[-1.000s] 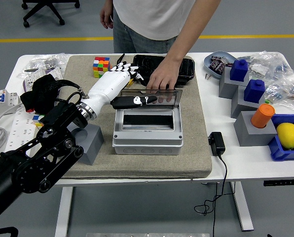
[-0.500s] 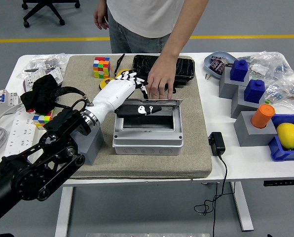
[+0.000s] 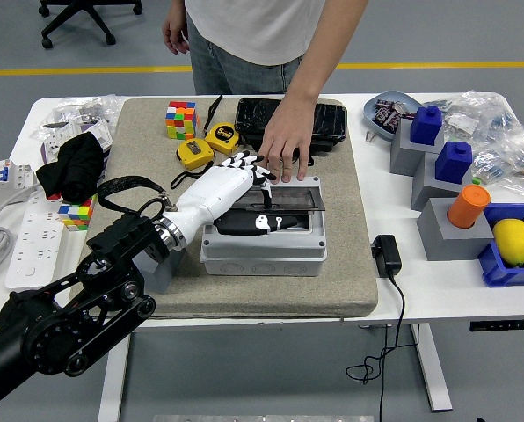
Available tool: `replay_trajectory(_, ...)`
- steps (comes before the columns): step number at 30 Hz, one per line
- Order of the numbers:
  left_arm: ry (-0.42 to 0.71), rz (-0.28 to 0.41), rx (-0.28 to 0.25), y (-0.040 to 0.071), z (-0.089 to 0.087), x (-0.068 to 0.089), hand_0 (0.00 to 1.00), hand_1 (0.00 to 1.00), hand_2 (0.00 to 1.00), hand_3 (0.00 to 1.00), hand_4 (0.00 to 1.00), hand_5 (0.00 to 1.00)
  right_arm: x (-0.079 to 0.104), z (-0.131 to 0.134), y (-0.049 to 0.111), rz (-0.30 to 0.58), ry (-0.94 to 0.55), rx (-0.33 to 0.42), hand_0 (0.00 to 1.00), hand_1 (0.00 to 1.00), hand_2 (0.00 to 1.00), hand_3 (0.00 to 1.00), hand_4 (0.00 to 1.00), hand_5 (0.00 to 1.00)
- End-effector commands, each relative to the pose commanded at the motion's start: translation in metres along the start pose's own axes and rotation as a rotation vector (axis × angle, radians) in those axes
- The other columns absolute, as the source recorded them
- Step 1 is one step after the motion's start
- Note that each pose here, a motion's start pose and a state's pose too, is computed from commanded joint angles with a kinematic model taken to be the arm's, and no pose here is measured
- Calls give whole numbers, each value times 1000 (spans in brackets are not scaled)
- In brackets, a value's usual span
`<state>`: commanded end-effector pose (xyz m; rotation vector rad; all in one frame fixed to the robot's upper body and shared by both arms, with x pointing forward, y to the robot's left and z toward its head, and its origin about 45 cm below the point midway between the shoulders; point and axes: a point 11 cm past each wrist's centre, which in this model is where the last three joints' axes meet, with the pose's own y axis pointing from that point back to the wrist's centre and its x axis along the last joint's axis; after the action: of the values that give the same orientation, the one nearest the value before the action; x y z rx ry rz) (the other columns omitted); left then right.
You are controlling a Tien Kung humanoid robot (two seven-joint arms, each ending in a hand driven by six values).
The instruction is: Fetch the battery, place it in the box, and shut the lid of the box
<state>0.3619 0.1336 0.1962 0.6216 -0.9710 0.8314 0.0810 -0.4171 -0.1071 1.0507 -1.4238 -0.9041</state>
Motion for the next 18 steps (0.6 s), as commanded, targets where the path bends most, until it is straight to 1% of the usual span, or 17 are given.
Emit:
replay_trajectory(5,4,-22,5,3,-1,-9,998,966,793,652,998,998,0,1,0,0,0,-1,782,706,717,747,998,994)
replay_trajectory(10,6,-29,4,4,-1,-11,998,966,793,652,998,998,-1,2,0,-1,0,-4,782,706,717,747,998,994)
replay_trajectory(11,6,-22,0,3,0,-10,998,942,781,650,998,998,-1,2,0,-1,1,-4,782,705,717,747,998,993)
replay_trajectory(14,6,2,-10,2,2,-4,998,942,781,650,998,998,0,1,0,-1,1,-3,782,705,717,747,998,993)
replay_trajectory(16,8,33,-18,1,3,4,998,942,781,650,998,998,-1,1,0,-1,0,-3,782,705,717,747,998,993)
replay_trajectory(17,9,50,-23,0,3,9,998,900,761,653,998,998,0,1,0,-1,0,-2,782,704,717,747,998,992)
replay_trajectory(18,10,75,-29,0,4,15,998,900,761,653,998,998,0,0,0,-1,0,-2,782,704,717,747,998,992)
